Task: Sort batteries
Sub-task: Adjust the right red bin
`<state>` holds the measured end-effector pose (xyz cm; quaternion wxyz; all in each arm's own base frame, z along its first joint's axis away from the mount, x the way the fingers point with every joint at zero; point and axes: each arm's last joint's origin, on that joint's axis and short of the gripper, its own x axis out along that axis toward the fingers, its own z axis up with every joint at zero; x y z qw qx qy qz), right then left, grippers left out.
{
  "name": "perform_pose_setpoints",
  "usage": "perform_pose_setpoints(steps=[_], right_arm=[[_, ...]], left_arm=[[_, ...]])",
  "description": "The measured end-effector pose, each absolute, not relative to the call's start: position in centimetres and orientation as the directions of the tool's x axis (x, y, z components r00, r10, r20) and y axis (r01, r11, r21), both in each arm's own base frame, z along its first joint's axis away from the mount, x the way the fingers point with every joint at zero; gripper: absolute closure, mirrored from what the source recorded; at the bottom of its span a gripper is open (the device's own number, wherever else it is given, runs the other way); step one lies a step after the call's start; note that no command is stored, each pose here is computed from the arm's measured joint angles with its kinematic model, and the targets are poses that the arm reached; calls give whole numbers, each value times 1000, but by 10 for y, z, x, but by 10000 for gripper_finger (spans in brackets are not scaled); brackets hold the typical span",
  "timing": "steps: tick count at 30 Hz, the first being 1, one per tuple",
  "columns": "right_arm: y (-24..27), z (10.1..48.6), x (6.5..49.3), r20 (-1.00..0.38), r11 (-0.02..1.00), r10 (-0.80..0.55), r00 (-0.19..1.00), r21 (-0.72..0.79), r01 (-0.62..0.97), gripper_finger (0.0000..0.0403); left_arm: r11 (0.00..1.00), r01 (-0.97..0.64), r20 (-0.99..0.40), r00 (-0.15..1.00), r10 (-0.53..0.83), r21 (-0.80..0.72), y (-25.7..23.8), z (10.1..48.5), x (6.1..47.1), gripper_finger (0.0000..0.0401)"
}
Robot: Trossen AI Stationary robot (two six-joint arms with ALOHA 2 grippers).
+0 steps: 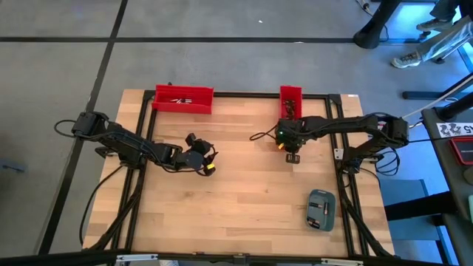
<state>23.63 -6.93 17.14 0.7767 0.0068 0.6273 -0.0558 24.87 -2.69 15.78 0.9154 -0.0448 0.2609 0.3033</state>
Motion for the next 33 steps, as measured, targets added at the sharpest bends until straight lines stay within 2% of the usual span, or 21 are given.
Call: perform_pose_setpoints(steps=[3, 10, 19, 25, 33], right_arm=[[-69, 172, 238, -972, 997, -77, 222, -69, 44, 336], [-71, 173, 242, -960, 995, -88, 267, -96, -16, 350], [-85, 174, 242, -946, 995, -92, 311, -97, 1, 336], [-86, 174, 242, -942, 994, -65, 329, -90, -61, 334], [-84, 173, 237, -961, 995, -48, 273, -69, -70, 328]], left_arm=[[812, -579, -505, 680, 532, 76, -27, 158, 249, 237], [810, -582, -505, 680, 532, 70, -27, 158, 249, 237], [809, -585, -504, 680, 532, 64, -27, 158, 249, 237], [807, -587, -503, 682, 531, 57, -27, 158, 249, 237], [803, -594, -503, 682, 531, 44, -27, 158, 249, 237]])
